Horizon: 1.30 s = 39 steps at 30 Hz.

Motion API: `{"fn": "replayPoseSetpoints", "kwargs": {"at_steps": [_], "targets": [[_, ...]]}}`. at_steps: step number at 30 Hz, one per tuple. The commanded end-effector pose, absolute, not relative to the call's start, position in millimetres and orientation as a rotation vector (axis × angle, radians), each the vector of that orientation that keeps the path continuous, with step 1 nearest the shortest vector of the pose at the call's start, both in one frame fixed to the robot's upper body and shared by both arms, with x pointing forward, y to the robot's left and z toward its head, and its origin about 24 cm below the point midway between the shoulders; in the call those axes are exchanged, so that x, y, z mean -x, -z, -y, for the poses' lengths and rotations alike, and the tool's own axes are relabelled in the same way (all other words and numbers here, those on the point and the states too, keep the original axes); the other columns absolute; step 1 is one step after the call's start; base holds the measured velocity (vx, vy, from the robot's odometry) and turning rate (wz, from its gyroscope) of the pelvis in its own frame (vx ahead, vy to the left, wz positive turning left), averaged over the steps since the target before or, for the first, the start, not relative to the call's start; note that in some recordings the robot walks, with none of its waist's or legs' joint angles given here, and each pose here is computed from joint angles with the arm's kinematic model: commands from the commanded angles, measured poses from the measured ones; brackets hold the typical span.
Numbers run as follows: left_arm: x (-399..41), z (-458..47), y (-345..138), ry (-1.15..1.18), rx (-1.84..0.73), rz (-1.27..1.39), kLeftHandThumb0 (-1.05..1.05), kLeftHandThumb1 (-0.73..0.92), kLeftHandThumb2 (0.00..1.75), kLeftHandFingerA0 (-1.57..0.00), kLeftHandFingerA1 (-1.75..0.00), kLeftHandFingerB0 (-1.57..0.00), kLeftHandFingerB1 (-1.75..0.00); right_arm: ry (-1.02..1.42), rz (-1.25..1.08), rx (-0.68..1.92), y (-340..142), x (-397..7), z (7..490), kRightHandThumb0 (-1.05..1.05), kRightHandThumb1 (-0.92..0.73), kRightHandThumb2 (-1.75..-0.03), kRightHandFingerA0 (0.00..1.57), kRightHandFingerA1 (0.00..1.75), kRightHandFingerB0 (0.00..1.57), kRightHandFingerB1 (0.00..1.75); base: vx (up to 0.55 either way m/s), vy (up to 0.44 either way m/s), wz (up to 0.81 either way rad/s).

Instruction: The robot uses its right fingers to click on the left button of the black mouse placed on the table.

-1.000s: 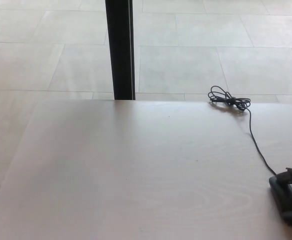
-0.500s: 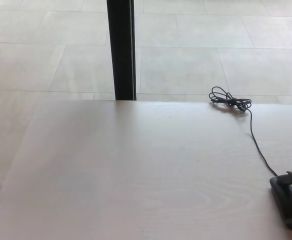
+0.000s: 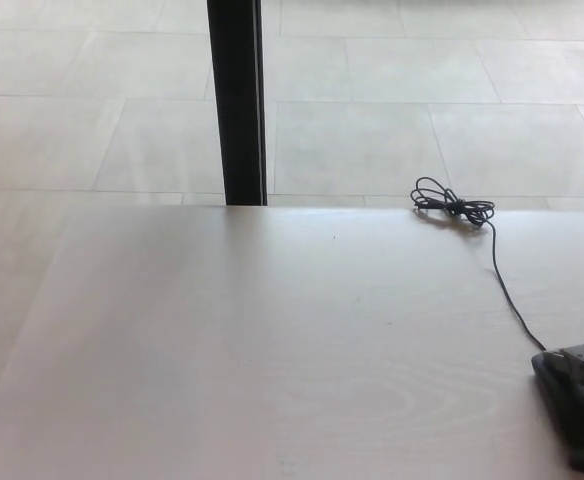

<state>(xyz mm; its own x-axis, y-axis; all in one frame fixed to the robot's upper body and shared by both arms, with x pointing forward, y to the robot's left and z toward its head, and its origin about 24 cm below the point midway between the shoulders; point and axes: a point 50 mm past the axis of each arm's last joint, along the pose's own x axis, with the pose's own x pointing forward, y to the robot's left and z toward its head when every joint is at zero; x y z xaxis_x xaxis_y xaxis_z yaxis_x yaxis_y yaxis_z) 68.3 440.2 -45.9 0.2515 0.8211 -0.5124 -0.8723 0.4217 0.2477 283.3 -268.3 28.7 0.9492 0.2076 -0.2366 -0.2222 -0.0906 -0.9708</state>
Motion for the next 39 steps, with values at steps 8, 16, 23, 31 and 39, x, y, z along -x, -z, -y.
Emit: {"fn": "replayPoseSetpoints", "kwargs": {"at_steps": [8,16,23,31,39], "targets": [[-69,-448,37,-1.168,0.066,-0.601,-0.61,0.56,0.57,-0.92,-0.85,-0.64,-0.56,-0.49,-0.28,1.644,7,-258,286,-0.66,-0.79,-0.64,0.27,0.43,0.48,0.38,0.0,0.0,0.0],[-70,-448,36,-1.183,0.1,-0.585,-0.57,0.56,0.57,-0.87,-0.81,-0.62,-0.54,-0.453,-0.216,1.588,-8,-265,281,-0.68,-0.79,-0.64,0.3,0.45,0.51,0.39,0.0,0.0,0.0],[-68,-449,36,-1.175,0.071,-0.606,-0.58,0.57,0.57,-0.88,-0.77,-0.59,-0.52,-0.339,-0.039,1.461,-71,-296,278,-0.62,-0.77,-0.63,0.36,0.46,0.52,0.42,0.0,0.0,0.0],[-62,-448,39,-1.179,0.068,-0.62,-0.63,0.57,0.57,-0.87,-0.73,-0.63,-0.53,-0.04,0.2,1.205,-186,-323,288,-0.59,-0.74,-0.63,0.51,0.42,0.54,0.41,0.0,0.0,0.0],[-58,-447,40,-1.183,0.048,-0.638,-0.62,0.55,0.57,-0.84,-0.69,-0.59,-0.53,0.14,0.258,1.109,-231,-313,318,-0.61,-0.75,-0.63,0.45,0.4,0.54,0.4,0.0,0.0,0.0]]}}
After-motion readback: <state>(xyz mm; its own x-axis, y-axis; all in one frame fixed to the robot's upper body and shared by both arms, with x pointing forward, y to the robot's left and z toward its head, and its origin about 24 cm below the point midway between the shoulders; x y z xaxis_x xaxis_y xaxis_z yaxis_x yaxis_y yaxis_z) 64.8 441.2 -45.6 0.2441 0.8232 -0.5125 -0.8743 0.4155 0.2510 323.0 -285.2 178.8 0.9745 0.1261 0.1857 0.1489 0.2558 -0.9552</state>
